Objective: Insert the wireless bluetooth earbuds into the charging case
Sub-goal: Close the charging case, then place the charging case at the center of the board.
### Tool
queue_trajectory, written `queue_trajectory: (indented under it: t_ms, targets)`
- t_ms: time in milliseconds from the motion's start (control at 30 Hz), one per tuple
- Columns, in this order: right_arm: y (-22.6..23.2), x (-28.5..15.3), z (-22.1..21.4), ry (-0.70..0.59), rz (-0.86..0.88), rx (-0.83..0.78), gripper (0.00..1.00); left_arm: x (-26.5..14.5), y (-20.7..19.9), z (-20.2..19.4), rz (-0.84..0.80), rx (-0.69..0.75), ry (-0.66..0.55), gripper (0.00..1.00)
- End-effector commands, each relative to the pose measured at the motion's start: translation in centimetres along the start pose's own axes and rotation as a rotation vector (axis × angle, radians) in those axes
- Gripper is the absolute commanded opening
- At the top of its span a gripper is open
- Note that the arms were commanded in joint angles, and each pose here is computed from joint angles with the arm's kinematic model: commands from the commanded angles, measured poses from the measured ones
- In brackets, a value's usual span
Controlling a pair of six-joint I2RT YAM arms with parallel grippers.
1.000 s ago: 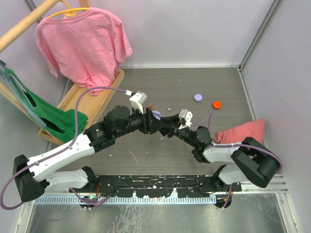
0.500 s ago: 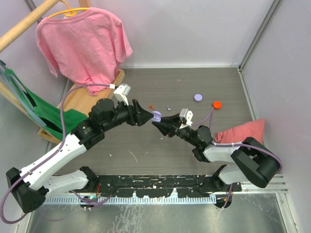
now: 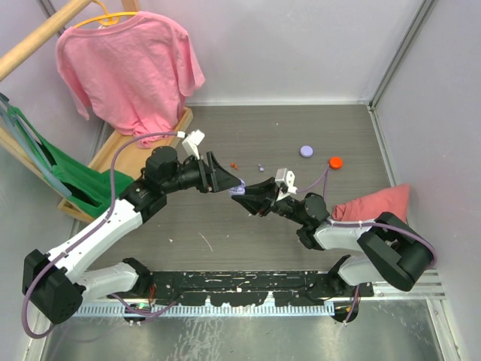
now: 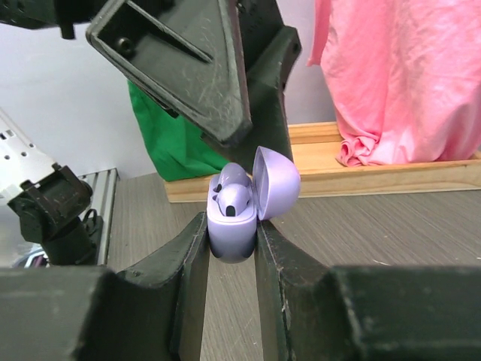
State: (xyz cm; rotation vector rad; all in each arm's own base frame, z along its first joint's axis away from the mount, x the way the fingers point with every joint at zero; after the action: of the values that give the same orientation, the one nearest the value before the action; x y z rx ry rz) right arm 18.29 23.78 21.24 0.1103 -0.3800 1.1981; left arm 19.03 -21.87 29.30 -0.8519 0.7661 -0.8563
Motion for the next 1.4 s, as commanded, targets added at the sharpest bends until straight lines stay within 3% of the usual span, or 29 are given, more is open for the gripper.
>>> queue_trajectory:
  t_ms: [0, 267, 867, 1000, 1200, 1367]
  targets:
    - [0.0, 1.3, 2.5, -0.115, 0.055, -0.018, 0.01, 0.5, -1.6, 0.2, -0.153, -0.029, 0.041, 0.65]
    - [0.2, 1.4, 2.1, -0.109, 0.078, 0.017, 0.01, 0.8, -2.3, 0.1, -0.233, -0.052, 0.086, 0.62]
    - [1.0, 0.2, 0.9, -0.03, 0.146, 0.133, 0.01, -0.5, -3.5, 0.5, -0.268, 0.056, 0.031, 0.62]
    - [0.8, -0.3, 0.7, 0.003, 0.116, 0.155, 0.01, -0.9, -2.6, 0.5, -0.185, 0.091, -0.004, 0.62]
    - [-0.1, -1.6, -0.5, 0.141, -0.017, 0.198, 0.01, -2.5, 0.8, 0.6, 0.085, 0.165, -0.148, 0.68]
    - [-1.0, -3.6, -1.9, 0.295, -0.209, 0.232, 0.01, -4.0, 3.6, 0.0, 0.248, 0.218, -0.228, 0.8]
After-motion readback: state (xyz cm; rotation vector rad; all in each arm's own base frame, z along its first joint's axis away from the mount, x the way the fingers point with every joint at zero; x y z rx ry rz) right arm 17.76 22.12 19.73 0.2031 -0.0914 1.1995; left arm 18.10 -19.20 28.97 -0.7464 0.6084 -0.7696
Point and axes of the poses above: each gripper's point midway between its finger pads, its own x axis out along the fingers, its own y axis along the line the jaws close on, z = x × y, the point moved 8 cm from there along -x, back along the fingers, and after that the axes turned 12 degrees about -x, right-handed, at the moved point
